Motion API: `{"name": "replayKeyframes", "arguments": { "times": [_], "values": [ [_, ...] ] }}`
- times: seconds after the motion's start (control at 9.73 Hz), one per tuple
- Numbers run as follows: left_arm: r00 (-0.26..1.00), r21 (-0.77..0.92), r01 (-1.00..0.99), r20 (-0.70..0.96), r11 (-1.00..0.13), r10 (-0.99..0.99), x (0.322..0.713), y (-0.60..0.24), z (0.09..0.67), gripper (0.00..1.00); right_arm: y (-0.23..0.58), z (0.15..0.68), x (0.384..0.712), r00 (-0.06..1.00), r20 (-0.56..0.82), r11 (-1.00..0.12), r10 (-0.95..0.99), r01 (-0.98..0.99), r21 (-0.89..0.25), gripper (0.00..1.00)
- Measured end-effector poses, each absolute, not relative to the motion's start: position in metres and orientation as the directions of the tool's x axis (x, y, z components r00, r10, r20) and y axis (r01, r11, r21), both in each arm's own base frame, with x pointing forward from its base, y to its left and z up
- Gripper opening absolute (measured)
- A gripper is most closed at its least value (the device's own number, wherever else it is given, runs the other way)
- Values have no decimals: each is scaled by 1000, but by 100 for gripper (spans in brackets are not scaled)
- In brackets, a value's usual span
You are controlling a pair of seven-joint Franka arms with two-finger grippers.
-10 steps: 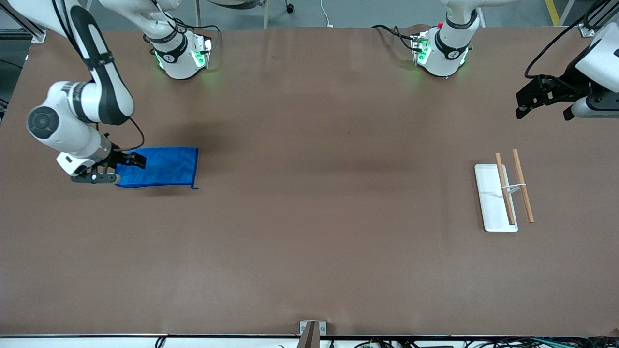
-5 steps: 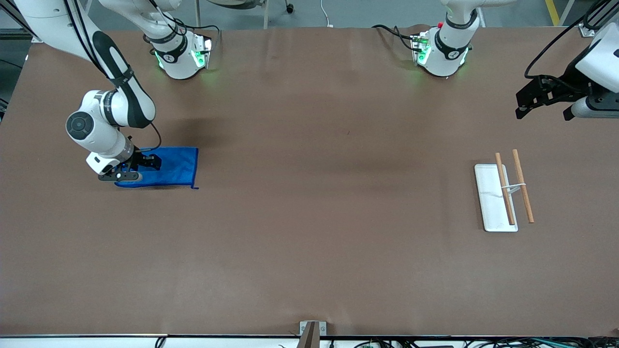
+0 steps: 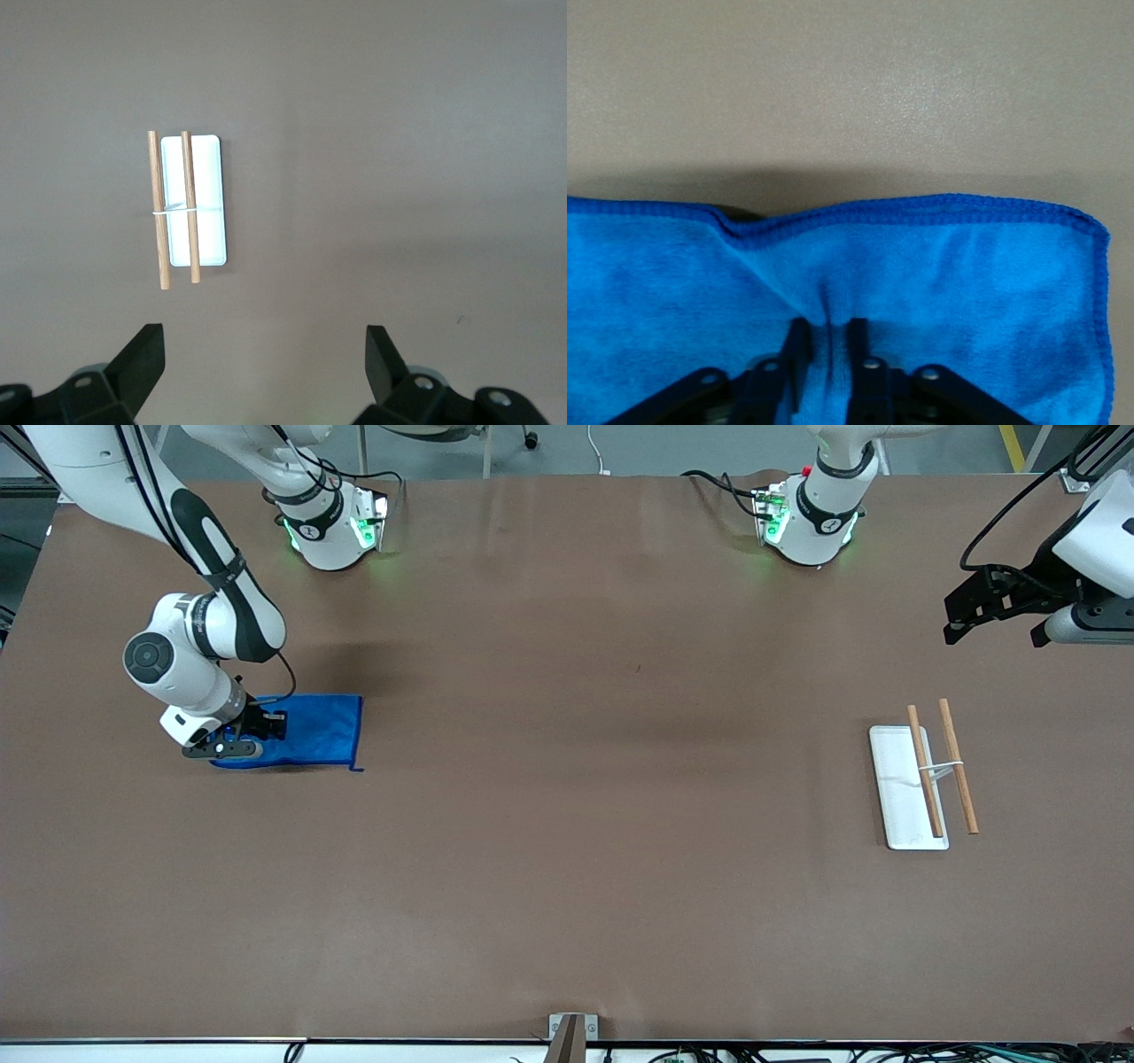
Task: Right arm passes towel to left arm to hang
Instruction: 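Close the right gripper on the towel edge and lift it, then carry the towel with the right gripper while the left gripper approaches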
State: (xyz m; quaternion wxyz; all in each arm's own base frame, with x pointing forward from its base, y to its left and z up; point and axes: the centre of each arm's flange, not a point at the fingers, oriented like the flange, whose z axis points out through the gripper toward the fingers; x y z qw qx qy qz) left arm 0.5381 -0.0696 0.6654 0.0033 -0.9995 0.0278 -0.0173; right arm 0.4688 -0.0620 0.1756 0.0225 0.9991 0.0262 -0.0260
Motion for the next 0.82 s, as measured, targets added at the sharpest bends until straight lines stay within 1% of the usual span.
{"name": "replayKeyframes", "arguments": {
  "times": [0.1, 0.31, 0.41, 0.62, 0.82],
  "values": [
    [998, -8, -55, 34, -998, -56, 538, -70, 665, 100, -62, 176, 469, 997, -53, -998, 52, 54, 44, 5],
    [998, -7, -55, 34, -998, -56, 538, -70, 665, 100, -61, 178, 472, 994, -91, -998, 53, 56, 39, 4],
    [998, -7, -55, 33, -998, -56, 538, -70, 665, 100, -61, 188, 480, 992, -113, -998, 53, 57, 37, 4],
    [998, -7, -55, 32, -998, -55, 539, -69, 664, 100, -52, 241, 505, 990, -125, -997, 69, 74, 35, 4],
    [998, -7, -55, 30, -998, -55, 539, -69, 664, 100, -22, 319, 529, 986, -136, -995, 101, 103, 14, 4]
  ]
}}
